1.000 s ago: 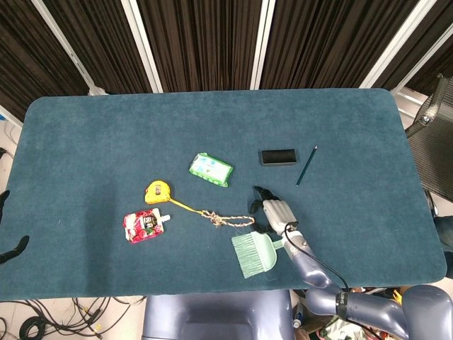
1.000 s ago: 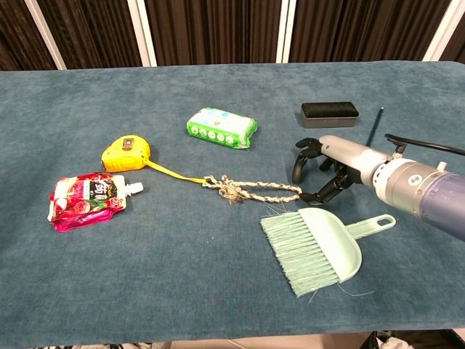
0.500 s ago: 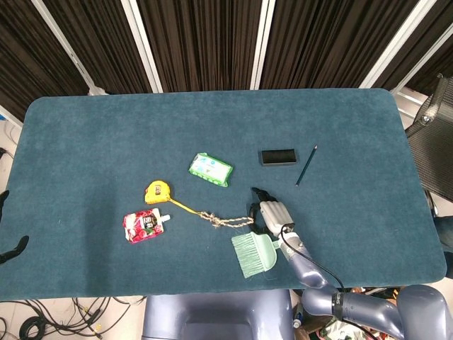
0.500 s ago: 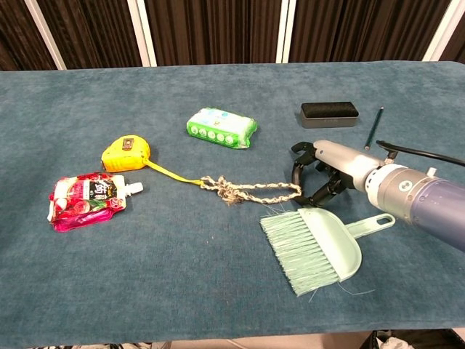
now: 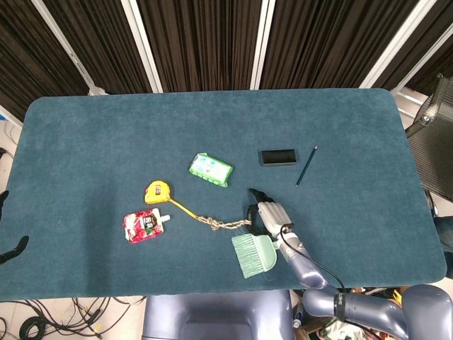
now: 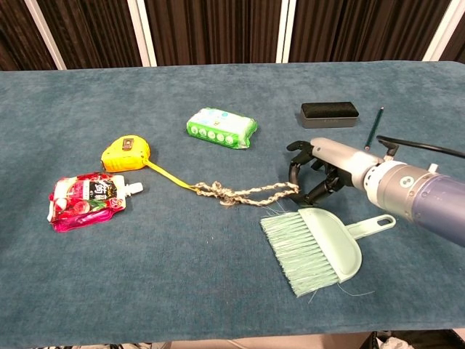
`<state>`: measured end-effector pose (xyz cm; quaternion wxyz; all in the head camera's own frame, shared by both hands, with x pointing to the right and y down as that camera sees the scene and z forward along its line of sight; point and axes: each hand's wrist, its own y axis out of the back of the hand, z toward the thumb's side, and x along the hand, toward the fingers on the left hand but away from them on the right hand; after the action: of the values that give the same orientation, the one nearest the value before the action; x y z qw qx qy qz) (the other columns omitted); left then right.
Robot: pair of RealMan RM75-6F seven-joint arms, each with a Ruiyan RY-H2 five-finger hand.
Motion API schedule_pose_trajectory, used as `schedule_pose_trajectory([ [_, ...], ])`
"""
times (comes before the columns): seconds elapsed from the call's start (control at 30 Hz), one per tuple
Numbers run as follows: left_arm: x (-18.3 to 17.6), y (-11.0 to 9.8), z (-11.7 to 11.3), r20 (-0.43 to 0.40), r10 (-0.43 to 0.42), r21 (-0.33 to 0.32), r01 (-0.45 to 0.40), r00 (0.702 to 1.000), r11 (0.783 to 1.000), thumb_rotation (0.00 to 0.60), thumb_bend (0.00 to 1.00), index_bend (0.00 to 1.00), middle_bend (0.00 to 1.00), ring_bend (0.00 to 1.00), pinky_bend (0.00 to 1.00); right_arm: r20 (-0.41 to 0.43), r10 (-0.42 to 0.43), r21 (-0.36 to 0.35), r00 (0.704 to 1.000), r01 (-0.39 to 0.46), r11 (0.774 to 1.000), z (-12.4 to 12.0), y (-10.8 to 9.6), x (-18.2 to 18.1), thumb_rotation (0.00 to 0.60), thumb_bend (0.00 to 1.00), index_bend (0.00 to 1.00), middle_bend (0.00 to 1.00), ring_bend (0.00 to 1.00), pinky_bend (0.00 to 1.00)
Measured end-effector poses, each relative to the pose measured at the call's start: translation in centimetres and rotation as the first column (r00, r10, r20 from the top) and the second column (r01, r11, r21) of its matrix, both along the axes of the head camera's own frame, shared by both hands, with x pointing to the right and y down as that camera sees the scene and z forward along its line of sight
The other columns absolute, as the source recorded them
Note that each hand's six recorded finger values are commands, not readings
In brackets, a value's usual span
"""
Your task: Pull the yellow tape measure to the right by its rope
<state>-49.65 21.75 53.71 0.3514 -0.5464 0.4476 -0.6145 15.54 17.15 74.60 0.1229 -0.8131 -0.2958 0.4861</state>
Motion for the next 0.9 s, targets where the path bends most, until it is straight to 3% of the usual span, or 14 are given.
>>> schedule_pose_trajectory([
  [0.27, 0.0, 0.0, -0.1, -0.002, -0.001, 0.001, 0.001, 1.000, 1.000, 0.600, 0.24, 0.04, 0.00, 0.00, 0.00, -0.023, 0.025, 0.010, 0.999, -0.025, 1.000, -0.8, -1.4, 1.3, 0.600, 0.37, 0.64, 0.00, 0.02, 0.15],
  [0.47, 0.0, 0.0, -0.1, -0.002, -0.003, 0.000, 0.003, 1.000, 1.000, 0.600, 0.24, 0.04, 0.00, 0.00, 0.00, -0.069, 0.084, 0.041, 0.994, -0.081, 0.996, -1.7, -3.5, 4.3, 0.600, 0.38, 0.64, 0.00, 0.02, 0.15],
  [0.9, 0.1, 0.0, 0.1, 0.002, -0.004, -0.002, 0.004, 1.000, 1.000, 0.600, 0.24, 0.04, 0.00, 0.00, 0.00, -0.238, 0.216, 0.150, 0.947, -0.183, 0.972, -5.2, -6.9, 15.8, 0.600, 0.38, 0.65, 0.00, 0.02, 0.15],
])
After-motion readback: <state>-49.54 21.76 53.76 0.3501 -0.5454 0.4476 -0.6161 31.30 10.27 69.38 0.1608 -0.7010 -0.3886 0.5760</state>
